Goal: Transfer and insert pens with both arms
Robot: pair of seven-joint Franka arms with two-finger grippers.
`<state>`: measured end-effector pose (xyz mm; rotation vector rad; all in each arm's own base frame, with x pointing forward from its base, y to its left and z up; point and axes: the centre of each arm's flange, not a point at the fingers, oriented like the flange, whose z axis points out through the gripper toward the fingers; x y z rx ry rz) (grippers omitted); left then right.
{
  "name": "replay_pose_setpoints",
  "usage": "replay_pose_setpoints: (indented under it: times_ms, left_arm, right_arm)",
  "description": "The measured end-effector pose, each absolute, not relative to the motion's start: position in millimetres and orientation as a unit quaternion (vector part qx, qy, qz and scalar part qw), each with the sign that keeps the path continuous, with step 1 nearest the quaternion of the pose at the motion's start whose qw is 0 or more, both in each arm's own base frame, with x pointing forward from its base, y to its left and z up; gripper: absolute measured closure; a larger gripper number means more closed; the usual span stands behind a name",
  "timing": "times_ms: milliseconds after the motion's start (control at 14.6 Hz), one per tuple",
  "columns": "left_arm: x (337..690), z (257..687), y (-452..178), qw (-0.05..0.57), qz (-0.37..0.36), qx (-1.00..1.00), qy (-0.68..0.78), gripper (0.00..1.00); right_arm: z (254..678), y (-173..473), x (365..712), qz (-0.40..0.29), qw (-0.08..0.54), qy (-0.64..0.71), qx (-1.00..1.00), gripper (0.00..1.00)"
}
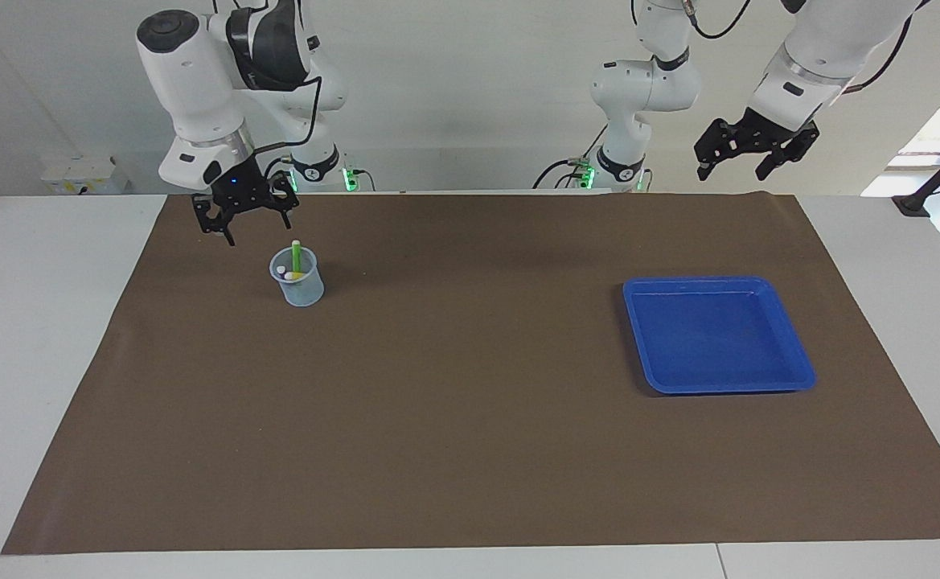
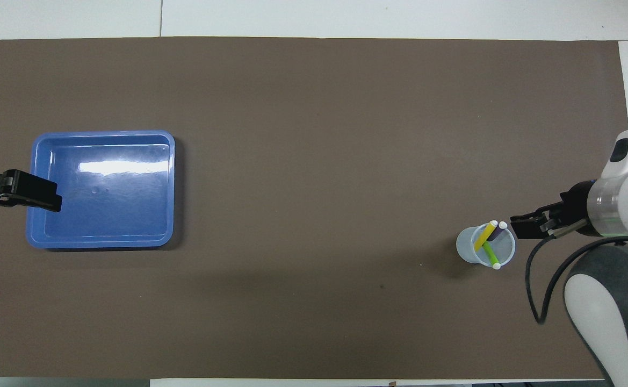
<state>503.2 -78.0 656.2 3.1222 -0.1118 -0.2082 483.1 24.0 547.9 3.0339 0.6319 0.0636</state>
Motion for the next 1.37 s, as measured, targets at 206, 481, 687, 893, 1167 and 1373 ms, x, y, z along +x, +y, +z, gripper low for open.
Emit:
replay_pose_setpoints:
  times_ms: [206, 481, 687, 893, 1167, 1373]
  left_arm:
    - [507.3, 649.7, -81.0, 0.004, -0.072, 0.997, -0.031, 0.00]
    - [507.6, 652.0, -81.1, 0.004, -0.070, 0.997, -0.024, 0.00]
    - [507.6, 654.9, -81.7, 0.004, -0.066, 0.998, -0.024, 0.00]
    - [507.2, 654.9, -84.3, 0.004, -0.066, 0.998, -0.025, 0.00]
    - [507.6, 655.0, -83.5, 0.004, -0.065, 0.998, -0.023, 0.00]
    - [508.3, 655.2, -79.7, 0.010, -0.065, 0.998, -0.019, 0.00]
  right_arm:
    - [580.0, -8.1, 499.8, 0.009, 0.038, 0.183, 0.982, 0.00]
    - [580.5, -12.7, 507.0, -0.028, 0.025, 0.153, 0.988, 0.00]
    - [599.7, -19.7, 504.0, -0.052, 0.021, 0.112, 0.992, 0.00]
    - [621.6, -30.0, 507.8, -0.076, 0.018, 0.086, 0.993, 0.00]
    - [631.5, -21.0, 525.7, -0.061, 0.015, 0.050, 0.997, 0.00]
    - [633.0, -24.9, 528.6, -0.057, 0.014, 0.034, 0.998, 0.00]
